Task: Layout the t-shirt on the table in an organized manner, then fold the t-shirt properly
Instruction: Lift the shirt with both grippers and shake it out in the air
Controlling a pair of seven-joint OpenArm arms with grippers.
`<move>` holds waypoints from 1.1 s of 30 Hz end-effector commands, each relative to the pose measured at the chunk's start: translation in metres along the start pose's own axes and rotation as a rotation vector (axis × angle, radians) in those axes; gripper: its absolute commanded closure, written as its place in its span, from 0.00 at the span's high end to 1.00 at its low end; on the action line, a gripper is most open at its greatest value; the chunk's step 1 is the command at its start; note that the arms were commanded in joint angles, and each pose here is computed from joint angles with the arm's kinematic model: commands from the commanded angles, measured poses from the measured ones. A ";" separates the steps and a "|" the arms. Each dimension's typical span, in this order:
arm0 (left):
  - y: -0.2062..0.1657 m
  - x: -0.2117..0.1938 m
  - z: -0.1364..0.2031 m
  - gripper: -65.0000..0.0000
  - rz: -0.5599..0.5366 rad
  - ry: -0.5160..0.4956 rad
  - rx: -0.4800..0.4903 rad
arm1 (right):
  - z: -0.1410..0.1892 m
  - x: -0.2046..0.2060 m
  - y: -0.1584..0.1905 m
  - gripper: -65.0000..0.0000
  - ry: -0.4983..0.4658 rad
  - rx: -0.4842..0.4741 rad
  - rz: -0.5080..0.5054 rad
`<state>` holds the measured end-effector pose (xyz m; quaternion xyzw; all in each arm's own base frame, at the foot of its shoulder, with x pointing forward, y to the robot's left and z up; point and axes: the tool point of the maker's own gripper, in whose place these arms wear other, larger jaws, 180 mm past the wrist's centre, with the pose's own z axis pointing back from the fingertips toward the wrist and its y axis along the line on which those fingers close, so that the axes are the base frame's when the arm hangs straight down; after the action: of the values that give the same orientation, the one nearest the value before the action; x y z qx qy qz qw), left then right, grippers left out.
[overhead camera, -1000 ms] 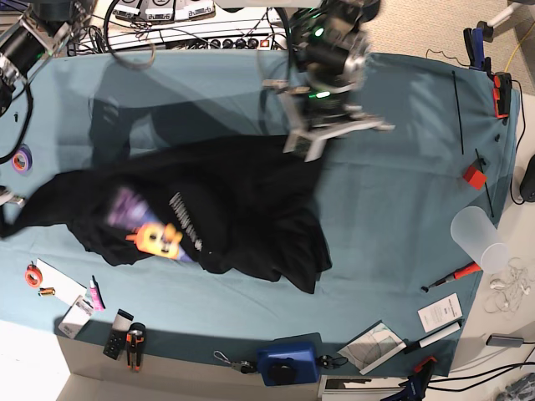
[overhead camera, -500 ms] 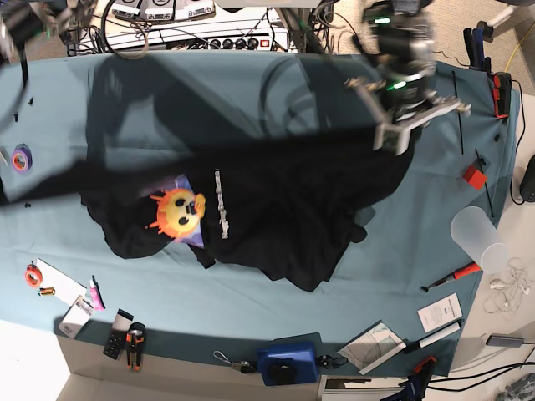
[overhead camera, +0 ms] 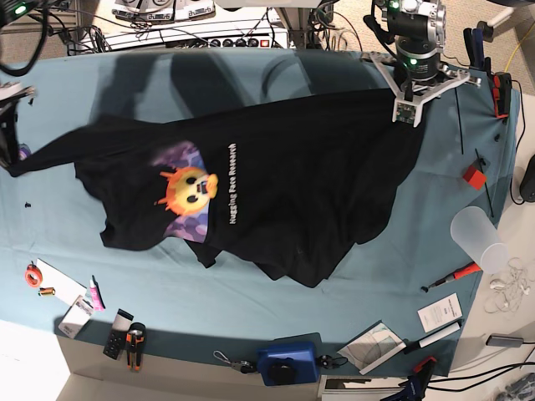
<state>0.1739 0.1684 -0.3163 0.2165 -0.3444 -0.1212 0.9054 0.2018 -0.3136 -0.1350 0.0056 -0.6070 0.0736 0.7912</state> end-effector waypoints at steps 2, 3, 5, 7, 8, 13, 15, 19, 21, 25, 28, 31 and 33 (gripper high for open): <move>0.011 0.023 0.002 0.00 0.005 -0.103 0.041 | 0.002 0.016 0.001 0.00 -0.052 0.002 0.034; 0.013 0.032 0.001 0.00 0.011 -0.132 0.048 | 0.001 0.018 0.001 0.00 -0.061 0.002 0.035; 0.019 0.050 -0.003 0.00 0.029 -0.183 0.069 | -0.001 0.024 0.000 0.00 -0.088 -0.001 0.037; 0.027 0.073 -0.005 0.00 0.055 -0.244 0.088 | -0.003 0.035 -0.001 0.00 -0.133 -0.007 0.042; 0.030 0.086 -0.006 0.00 0.072 -0.278 0.092 | -0.005 0.042 -0.002 0.00 -0.161 -0.009 0.046; 0.049 0.149 -0.003 0.00 0.156 -0.450 0.110 | -0.034 0.078 0.010 0.00 -0.272 0.033 0.092; 0.060 0.169 0.001 0.00 0.172 -0.507 0.134 | -0.051 0.094 0.019 0.00 -0.308 0.055 0.125; 0.083 0.202 0.010 0.00 0.211 -0.601 0.192 | -0.071 0.136 0.030 0.00 -0.422 0.049 0.197; 0.105 0.211 0.014 0.00 0.244 -0.629 0.248 | -0.073 0.159 0.032 0.00 -0.490 0.036 0.193; 0.153 0.215 0.017 0.00 0.336 -0.654 0.341 | -0.065 0.198 0.036 0.00 -0.641 0.032 0.182; 0.179 0.214 0.019 0.00 0.381 -0.687 0.333 | -0.059 0.218 0.034 0.00 -0.718 0.004 0.175; 0.211 0.204 0.024 0.00 0.426 -0.716 0.376 | -0.053 0.234 0.033 0.00 -0.781 -0.006 0.155; 0.232 0.197 0.029 0.00 0.442 -0.724 0.404 | -0.050 0.243 0.034 0.00 -0.812 -0.013 0.157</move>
<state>0.3184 0.2868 -0.0917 0.2374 -0.6743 0.0732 0.6954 0.3154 -0.2485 0.0659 -0.0123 -0.8522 0.1210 0.5089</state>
